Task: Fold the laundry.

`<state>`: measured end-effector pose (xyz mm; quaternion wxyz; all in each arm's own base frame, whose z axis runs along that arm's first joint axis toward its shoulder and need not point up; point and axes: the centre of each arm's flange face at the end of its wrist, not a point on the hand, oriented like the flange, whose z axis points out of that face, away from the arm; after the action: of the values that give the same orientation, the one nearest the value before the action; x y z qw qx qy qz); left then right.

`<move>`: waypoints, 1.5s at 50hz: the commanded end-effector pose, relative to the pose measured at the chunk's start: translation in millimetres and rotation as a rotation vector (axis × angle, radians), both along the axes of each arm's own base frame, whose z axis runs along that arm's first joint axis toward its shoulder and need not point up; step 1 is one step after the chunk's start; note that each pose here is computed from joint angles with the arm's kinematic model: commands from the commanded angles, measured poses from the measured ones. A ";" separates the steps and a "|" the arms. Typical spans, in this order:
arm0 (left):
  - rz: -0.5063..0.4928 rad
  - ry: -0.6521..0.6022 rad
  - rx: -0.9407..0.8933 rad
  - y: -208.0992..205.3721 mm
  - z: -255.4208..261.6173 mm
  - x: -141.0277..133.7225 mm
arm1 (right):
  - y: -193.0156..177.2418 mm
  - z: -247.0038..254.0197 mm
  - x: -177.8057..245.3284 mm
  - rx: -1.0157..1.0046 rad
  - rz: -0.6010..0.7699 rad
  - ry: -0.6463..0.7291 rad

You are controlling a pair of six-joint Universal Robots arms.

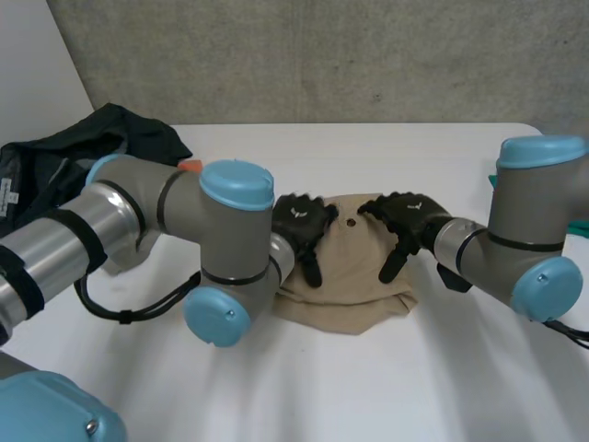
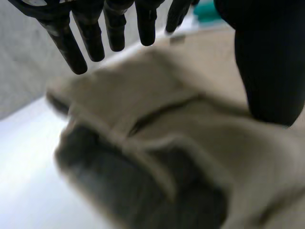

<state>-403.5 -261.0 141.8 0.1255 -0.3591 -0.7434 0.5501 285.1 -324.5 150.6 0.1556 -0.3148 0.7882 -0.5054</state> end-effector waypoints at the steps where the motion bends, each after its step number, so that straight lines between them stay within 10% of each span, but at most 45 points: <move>1: -0.009 -0.186 -0.025 5.6 -12.0 13.7 | -1.8 -10.0 -4.6 -0.028 -0.034 0.122; 16: -0.126 0.124 -0.321 15.2 140.3 9.9 | 57.1 55.9 -4.2 -0.324 -0.017 0.147; 29: -0.461 0.345 -0.161 23.6 163.7 10.1 | 137.1 -31.9 12.0 -0.280 0.131 0.159; 57: -0.430 0.356 -0.141 19.4 161.2 12.9 | 43.8 -35.2 63.2 -0.567 -0.022 0.022; 75: -0.384 0.439 -0.293 15.0 214.5 22.5 | -96.4 129.4 -36.2 -0.927 -0.345 -0.212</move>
<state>-384.3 -247.2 328.8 0.3300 -0.3962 -0.5577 0.6505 298.7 -371.6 219.2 0.0165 -0.2469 0.5642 -0.7877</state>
